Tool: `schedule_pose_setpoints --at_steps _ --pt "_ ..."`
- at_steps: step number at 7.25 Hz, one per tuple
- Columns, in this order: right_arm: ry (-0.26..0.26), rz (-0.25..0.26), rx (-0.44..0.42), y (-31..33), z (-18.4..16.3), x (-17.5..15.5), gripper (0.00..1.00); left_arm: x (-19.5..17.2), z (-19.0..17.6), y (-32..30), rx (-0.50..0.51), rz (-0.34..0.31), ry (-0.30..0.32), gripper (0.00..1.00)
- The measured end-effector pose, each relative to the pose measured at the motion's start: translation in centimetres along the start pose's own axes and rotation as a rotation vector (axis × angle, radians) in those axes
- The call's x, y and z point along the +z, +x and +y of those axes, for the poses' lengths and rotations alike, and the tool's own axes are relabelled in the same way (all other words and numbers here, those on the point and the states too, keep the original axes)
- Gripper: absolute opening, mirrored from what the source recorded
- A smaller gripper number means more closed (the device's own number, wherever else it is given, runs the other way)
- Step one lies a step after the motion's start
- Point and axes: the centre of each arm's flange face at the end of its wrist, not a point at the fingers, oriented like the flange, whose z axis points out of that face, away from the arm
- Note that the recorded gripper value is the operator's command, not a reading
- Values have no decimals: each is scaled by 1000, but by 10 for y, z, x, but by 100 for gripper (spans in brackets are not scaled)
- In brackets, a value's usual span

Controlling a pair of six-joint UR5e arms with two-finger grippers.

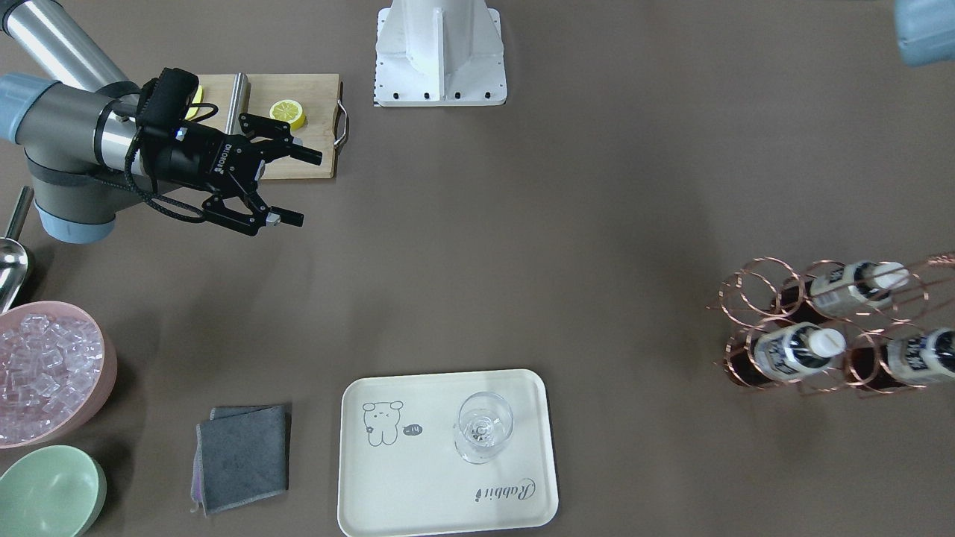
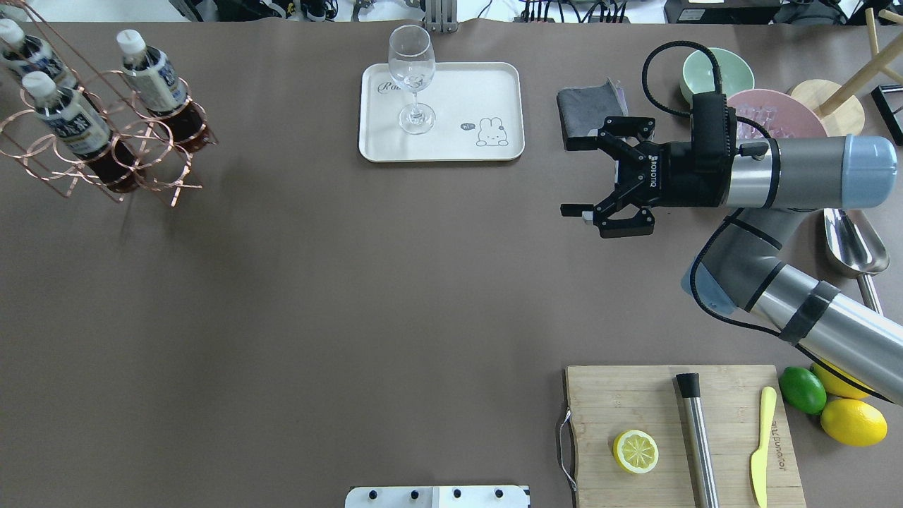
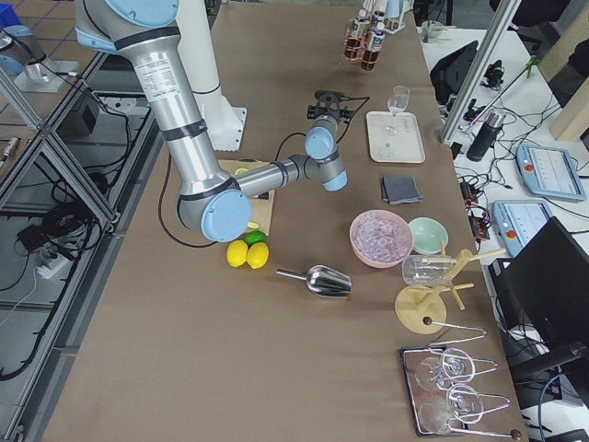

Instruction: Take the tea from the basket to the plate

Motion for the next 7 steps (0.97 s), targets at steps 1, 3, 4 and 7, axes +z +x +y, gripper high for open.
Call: schedule_pose_setpoints --at_steps 1,3,4,7 --pt "-6 -20 4 -1 -2 -4 99 -2 67 -15 9 -11 -12 0" --pt "2 -40 32 -5 -12 -5 99 -2 216 -39 6 -42 0 0" --pt "6 -41 36 -5 -16 -6 99 -7 288 -57 -3 -43 12 0" --pt "7 -38 37 -5 -16 -8 99 -39 419 -109 -41 -55 13 0"
